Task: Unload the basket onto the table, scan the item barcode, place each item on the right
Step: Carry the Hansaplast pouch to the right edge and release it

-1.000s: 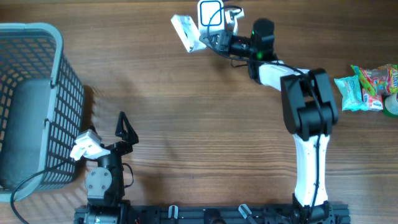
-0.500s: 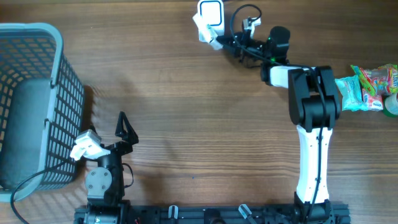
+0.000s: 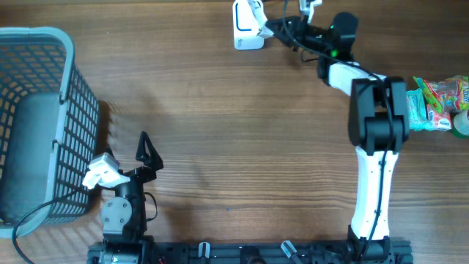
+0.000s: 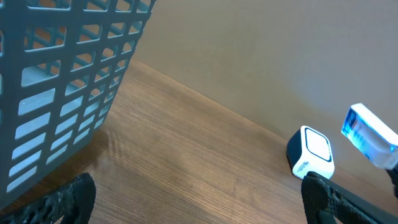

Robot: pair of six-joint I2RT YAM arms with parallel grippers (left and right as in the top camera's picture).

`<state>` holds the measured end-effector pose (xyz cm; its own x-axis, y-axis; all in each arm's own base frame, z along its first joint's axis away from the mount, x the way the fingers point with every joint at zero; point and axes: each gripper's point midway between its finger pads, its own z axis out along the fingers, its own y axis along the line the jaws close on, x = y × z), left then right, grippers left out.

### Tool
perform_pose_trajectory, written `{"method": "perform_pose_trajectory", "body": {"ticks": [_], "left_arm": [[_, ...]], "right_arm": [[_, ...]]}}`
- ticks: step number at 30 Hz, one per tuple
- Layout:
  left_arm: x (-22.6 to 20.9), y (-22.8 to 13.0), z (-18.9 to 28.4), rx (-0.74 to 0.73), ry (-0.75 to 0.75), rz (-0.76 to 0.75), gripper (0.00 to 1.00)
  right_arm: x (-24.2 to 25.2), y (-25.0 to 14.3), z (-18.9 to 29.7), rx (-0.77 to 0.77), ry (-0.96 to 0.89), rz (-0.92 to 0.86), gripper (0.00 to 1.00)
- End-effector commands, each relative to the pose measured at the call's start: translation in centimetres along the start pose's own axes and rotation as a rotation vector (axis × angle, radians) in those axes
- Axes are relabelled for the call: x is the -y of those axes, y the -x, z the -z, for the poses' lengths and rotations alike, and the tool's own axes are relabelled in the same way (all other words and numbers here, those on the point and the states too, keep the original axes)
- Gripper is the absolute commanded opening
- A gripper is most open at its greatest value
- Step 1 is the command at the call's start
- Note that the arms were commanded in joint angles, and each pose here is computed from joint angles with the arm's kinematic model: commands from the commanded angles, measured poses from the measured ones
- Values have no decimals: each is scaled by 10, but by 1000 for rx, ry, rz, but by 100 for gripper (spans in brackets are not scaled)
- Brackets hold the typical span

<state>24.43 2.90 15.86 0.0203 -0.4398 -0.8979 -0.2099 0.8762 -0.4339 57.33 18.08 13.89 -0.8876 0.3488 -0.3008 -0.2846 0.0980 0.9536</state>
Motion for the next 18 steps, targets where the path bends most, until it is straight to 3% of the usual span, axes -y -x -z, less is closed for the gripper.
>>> {"method": "perform_pose_trajectory", "body": {"ticks": [1,4,7,9,12,17,18], "left_arm": [[-1,-1,0,2,-1,4,100],[-1,-1,0,2,-1,3,100],[-1,-1,0,2,-1,4,100],[-1,-1,0,2,-1,3,100],[-1,-1,0,2,-1,3,100],[-1,-1,0,2,-1,4,100],[-1,-1,0,2,-1,4,100]], "right_arm": [[-40,49,58,96,-85,205,5],[-23,71,118,201,-348,224,5],[7,76,210,320,-810,178,5],[30,68,292,418,-1163,60,5],[53,43,378,486,-1515,-76,5],[62,12,455,570,-1848,-185,6],[62,11,457,572,-1846,-189,41]]}}
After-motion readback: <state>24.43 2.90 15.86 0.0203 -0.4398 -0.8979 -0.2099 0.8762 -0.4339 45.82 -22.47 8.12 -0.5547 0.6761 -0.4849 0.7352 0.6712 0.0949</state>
